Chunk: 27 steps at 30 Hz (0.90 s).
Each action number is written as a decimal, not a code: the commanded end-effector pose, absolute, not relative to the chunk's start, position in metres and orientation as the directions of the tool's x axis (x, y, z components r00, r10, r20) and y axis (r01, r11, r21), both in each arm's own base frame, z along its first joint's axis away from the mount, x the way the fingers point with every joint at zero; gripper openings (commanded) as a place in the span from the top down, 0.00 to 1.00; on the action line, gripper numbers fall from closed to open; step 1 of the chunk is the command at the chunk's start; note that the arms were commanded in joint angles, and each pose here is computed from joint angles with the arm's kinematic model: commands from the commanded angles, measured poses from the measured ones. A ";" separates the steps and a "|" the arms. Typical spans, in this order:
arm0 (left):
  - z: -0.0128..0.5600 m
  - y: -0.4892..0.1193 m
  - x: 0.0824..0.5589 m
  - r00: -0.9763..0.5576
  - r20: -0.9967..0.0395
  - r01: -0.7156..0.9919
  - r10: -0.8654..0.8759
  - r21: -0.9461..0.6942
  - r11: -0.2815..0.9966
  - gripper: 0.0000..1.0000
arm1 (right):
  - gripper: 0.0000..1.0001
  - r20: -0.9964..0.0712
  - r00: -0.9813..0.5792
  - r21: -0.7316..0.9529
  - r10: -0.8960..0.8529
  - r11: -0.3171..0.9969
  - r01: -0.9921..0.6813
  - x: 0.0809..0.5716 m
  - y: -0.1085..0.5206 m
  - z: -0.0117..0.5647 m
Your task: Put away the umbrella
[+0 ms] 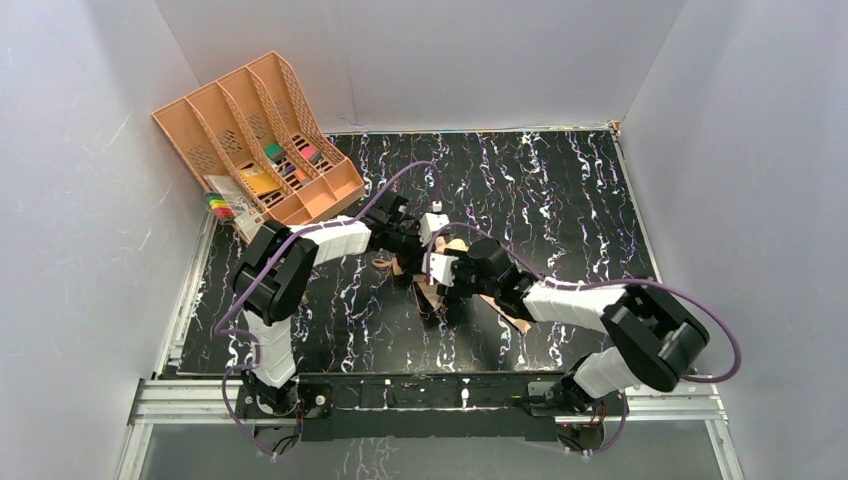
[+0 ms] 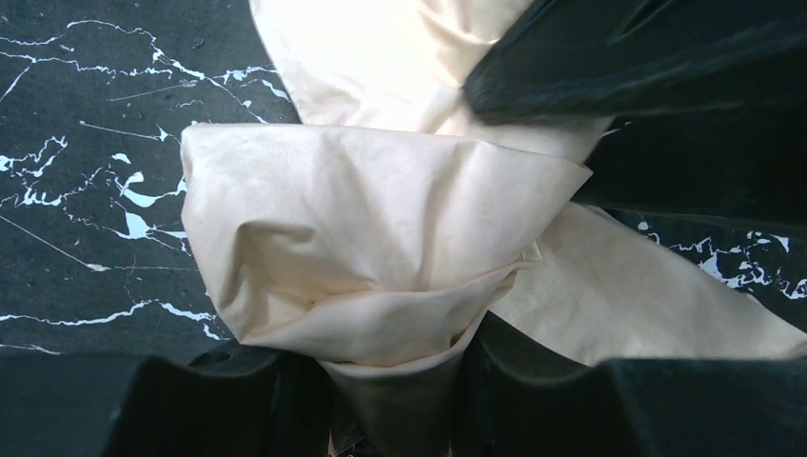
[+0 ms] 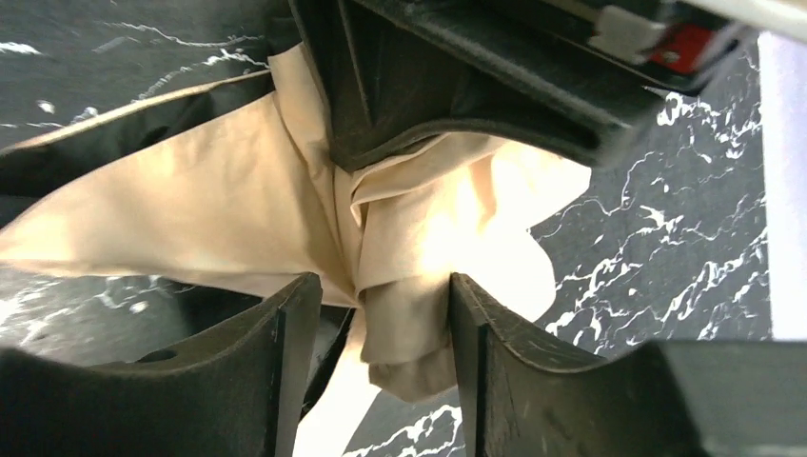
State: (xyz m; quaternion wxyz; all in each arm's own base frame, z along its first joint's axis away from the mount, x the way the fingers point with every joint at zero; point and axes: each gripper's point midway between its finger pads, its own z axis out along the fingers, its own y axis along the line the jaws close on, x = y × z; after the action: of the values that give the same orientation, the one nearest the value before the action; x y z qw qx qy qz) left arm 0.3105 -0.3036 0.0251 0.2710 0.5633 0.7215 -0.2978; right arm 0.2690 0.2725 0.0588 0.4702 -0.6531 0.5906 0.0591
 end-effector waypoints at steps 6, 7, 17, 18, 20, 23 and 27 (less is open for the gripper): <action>-0.006 -0.255 0.287 -0.322 -0.557 0.944 0.765 -0.127 0.305 1.00 | 0.35 -0.727 -0.371 -0.097 -0.577 0.622 -0.777 0.225 0.230 0.087; -0.006 -0.254 0.287 -0.329 -0.552 0.941 0.766 -0.125 0.314 1.00 | 0.34 -0.716 -0.455 -0.045 -0.530 0.685 -0.727 0.221 0.225 0.087; -0.004 -0.240 0.281 -0.367 -0.528 0.923 0.766 -0.105 0.370 1.00 | 0.28 -0.425 -0.866 0.094 -0.263 0.939 -0.332 0.202 0.170 0.042; -0.002 -0.240 0.280 -0.366 -0.532 0.923 0.764 -0.101 0.371 1.00 | 0.25 -0.402 -0.882 0.081 -0.245 0.950 -0.301 0.205 0.162 0.036; 0.000 -0.239 0.280 -0.365 -0.536 0.923 0.762 -0.098 0.373 1.00 | 0.23 -0.393 -0.894 0.059 -0.215 0.965 -0.257 0.210 0.153 0.035; 0.003 -0.239 0.280 -0.360 -0.540 0.923 0.761 -0.091 0.373 1.00 | 0.20 -0.406 -0.894 0.040 -0.189 0.974 -0.224 0.218 0.147 0.038; 0.004 -0.239 0.280 -0.362 -0.544 0.922 0.757 -0.091 0.375 1.00 | 0.20 -0.404 -0.891 0.047 -0.205 0.968 -0.244 0.224 0.149 0.040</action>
State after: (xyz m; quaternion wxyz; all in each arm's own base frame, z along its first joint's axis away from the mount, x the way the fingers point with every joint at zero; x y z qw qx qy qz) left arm 0.2998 -0.2722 0.0268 0.2732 0.5323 0.7661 -0.2347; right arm 0.2086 0.1431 0.0252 0.1856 -0.1246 0.9736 0.0454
